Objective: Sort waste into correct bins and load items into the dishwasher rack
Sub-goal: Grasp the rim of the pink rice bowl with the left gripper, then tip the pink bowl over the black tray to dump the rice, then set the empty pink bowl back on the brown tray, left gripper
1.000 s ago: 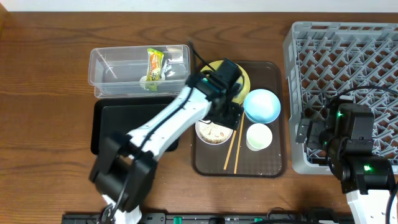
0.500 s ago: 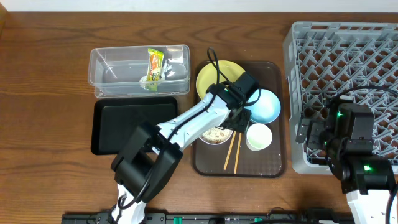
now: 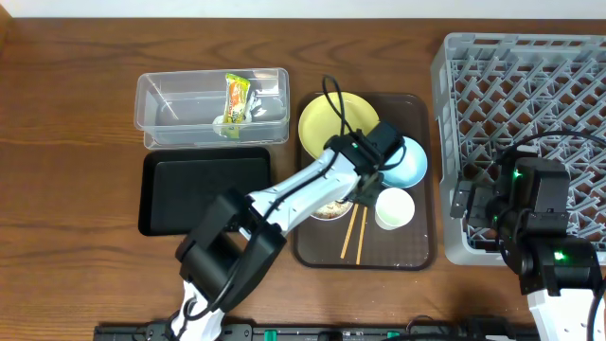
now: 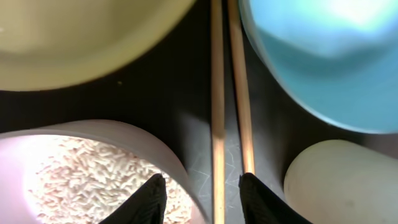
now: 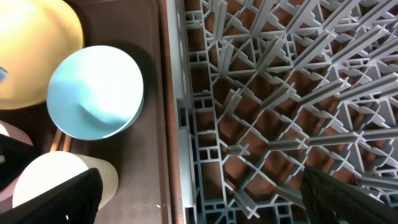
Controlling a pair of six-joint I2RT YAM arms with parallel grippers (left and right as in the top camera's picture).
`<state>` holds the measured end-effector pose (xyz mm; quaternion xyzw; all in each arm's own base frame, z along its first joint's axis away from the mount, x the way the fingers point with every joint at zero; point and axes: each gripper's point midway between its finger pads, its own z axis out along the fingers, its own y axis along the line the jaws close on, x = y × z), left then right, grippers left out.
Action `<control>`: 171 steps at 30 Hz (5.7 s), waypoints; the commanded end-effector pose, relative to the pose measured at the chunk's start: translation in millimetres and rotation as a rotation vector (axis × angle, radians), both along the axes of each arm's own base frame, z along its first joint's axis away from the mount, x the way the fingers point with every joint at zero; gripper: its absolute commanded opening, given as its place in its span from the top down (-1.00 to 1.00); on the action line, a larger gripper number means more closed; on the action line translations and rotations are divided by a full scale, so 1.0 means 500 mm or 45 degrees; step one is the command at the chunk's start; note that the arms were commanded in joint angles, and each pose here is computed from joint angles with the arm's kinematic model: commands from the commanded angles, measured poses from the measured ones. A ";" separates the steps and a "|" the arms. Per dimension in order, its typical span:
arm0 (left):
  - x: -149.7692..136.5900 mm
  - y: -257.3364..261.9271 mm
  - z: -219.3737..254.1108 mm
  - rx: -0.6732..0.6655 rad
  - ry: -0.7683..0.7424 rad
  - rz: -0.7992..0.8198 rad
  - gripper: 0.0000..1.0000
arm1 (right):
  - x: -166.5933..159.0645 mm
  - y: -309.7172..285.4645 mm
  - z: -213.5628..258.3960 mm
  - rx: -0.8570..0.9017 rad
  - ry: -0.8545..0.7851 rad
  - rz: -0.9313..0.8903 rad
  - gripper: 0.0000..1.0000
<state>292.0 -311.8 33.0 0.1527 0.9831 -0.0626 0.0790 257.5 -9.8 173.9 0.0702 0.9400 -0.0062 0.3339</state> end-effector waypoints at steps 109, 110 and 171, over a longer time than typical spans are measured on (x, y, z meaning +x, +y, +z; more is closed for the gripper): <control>0.083 0.557 0.279 -1.932 0.881 1.294 0.88 | 0.003 -0.001 0.015 0.011 -0.016 -0.008 -0.99; 0.083 0.557 0.279 -1.931 0.880 1.294 0.88 | 0.003 -0.001 0.015 0.011 -0.016 -0.008 -0.98; -0.034 0.048 0.059 -0.195 -0.239 -0.349 0.77 | 0.003 -0.001 0.015 0.011 -0.016 -0.008 -0.98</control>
